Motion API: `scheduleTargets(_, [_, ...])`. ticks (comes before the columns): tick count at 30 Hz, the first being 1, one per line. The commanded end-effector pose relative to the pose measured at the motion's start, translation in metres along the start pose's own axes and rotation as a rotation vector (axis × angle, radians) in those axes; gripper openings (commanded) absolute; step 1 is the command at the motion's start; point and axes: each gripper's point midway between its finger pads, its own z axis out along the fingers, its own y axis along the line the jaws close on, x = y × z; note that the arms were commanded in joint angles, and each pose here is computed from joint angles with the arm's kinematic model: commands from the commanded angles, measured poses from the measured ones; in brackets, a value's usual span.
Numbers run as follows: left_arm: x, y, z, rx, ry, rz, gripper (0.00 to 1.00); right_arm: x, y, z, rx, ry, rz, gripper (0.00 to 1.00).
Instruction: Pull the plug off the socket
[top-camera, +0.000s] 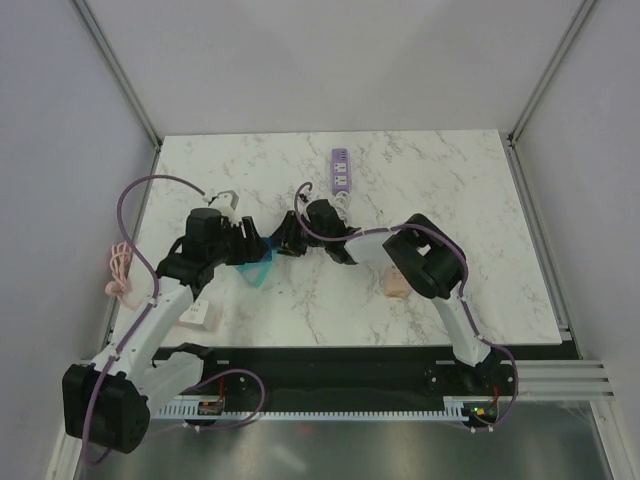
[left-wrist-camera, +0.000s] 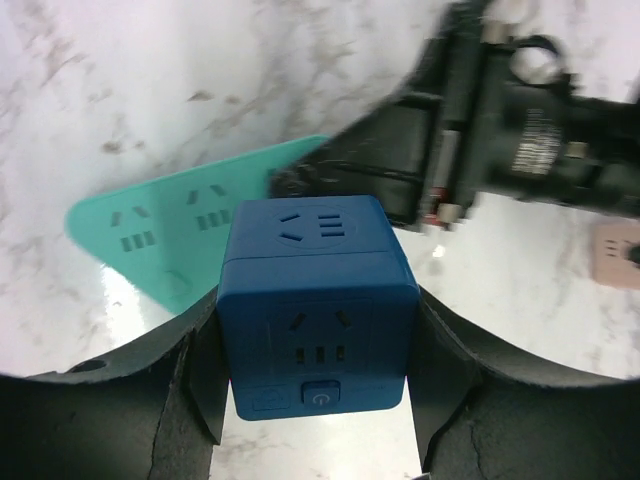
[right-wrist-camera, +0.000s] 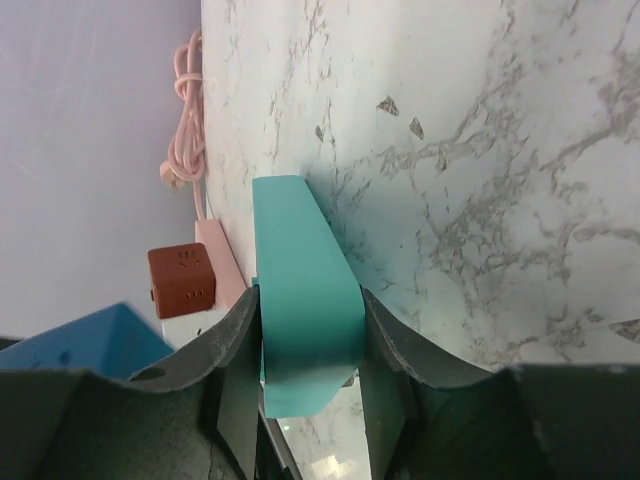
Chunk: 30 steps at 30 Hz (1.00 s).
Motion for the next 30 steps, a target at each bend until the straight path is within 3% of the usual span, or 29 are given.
scheduleTargets(1, [-0.047,-0.036,-0.016,0.113,-0.109,0.027,0.02,0.001,-0.085,0.001,0.257,-0.045,-0.024,0.00])
scheduleTargets(5, [-0.053,-0.030,-0.022,0.073,-0.147,0.021,0.02,0.001,-0.075,0.004,0.218,-0.054,-0.058,0.00])
scheduleTargets(13, [-0.067,-0.016,-0.040,-0.011,-0.247,0.008,0.02,-0.013,-0.051,0.018,0.090,-0.121,0.019,0.00])
scheduleTargets(20, [-0.060,-0.018,-0.030,-0.010,-0.196,0.003,0.02,-0.076,-0.038,0.020,0.026,-0.229,0.127,0.00])
scheduleTargets(25, [-0.049,-0.023,-0.018,0.020,-0.124,0.004,0.02,-0.116,-0.035,0.027,0.051,-0.231,0.077,0.00])
scheduleTargets(30, [-0.036,-0.041,-0.007,0.123,-0.031,0.022,0.02,-0.130,-0.044,0.034,0.077,-0.188,0.043,0.12])
